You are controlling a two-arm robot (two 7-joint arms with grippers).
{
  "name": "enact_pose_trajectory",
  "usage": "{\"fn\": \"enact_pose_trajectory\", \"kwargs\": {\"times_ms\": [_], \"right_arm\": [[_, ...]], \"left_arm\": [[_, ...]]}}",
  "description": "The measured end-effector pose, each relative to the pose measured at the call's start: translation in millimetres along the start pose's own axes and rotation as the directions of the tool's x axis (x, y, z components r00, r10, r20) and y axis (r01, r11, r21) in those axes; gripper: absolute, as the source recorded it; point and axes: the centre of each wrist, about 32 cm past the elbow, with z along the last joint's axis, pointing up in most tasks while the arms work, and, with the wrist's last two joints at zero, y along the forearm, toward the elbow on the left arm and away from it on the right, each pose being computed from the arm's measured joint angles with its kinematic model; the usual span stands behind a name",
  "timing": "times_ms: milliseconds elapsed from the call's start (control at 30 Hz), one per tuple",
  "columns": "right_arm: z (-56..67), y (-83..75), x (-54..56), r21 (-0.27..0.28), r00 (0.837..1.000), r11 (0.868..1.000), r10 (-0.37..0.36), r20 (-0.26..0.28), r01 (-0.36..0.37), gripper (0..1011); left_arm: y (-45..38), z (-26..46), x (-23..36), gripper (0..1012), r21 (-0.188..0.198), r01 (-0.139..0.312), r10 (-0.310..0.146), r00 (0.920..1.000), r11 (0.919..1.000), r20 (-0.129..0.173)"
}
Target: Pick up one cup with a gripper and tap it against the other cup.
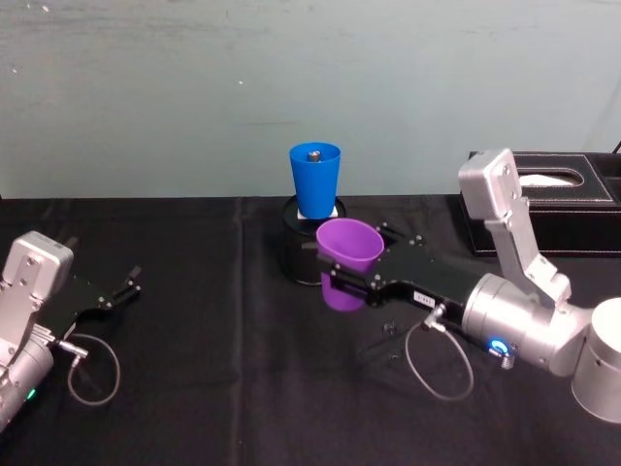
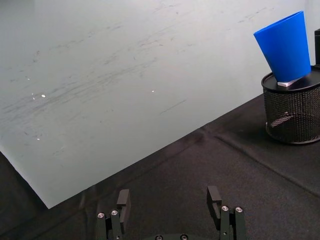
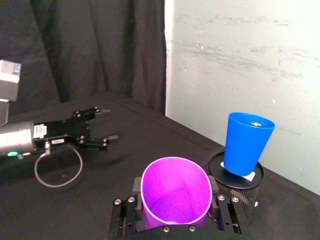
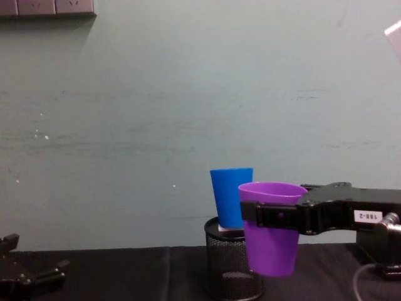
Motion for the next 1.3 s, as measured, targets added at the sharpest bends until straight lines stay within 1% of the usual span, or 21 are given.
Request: {"fn": "enact_pose_trajectory", "kwargs": {"times_ms": [67, 200, 333, 400, 600, 967, 1300], "right_arm": [[-0.5, 3.4, 4.2, -0.003, 1.000, 1.000, -0.001, -0.016, 0.001, 731], [0.7, 8.9, 7.5, -0.004, 1.000, 1.000, -0.001, -0.025, 0.001, 731], [4.0, 18.6, 11.0, -0.006, 1.000, 1.000, -0.002, -0.029, 0.002, 731], [5.3, 22.2, 11.5, -0.007, 1.000, 1.000, -0.006, -0.029, 0.006, 731], [10.4, 41.2, 13.0, -0.017, 0.999, 0.999, -0.034, -0.013, 0.034, 731], [11.2, 56.2, 13.2, -0.018, 0.996, 0.996, -0.085, -0.014, 0.085, 731], [15.8, 69.8, 17.1, -0.011, 0.992, 0.992, -0.127, -0.015, 0.127, 731]], "left_arm": [[0.0, 0.0, 0.0, 1000, 0.000, 0.000, 0.000, 1.0000, 1.0000, 0.000], [0.0, 0.0, 0.0, 1000, 0.000, 0.000, 0.000, 1.0000, 1.0000, 0.000], [0.0, 0.0, 0.0, 1000, 0.000, 0.000, 0.000, 1.0000, 1.0000, 0.000], [0.0, 0.0, 0.0, 1000, 0.000, 0.000, 0.000, 1.0000, 1.0000, 0.000], [0.0, 0.0, 0.0, 1000, 0.000, 0.000, 0.000, 1.0000, 1.0000, 0.000], [0.0, 0.0, 0.0, 1000, 0.000, 0.000, 0.000, 1.0000, 1.0000, 0.000], [0.0, 0.0, 0.0, 1000, 0.000, 0.000, 0.000, 1.0000, 1.0000, 0.000]]}}
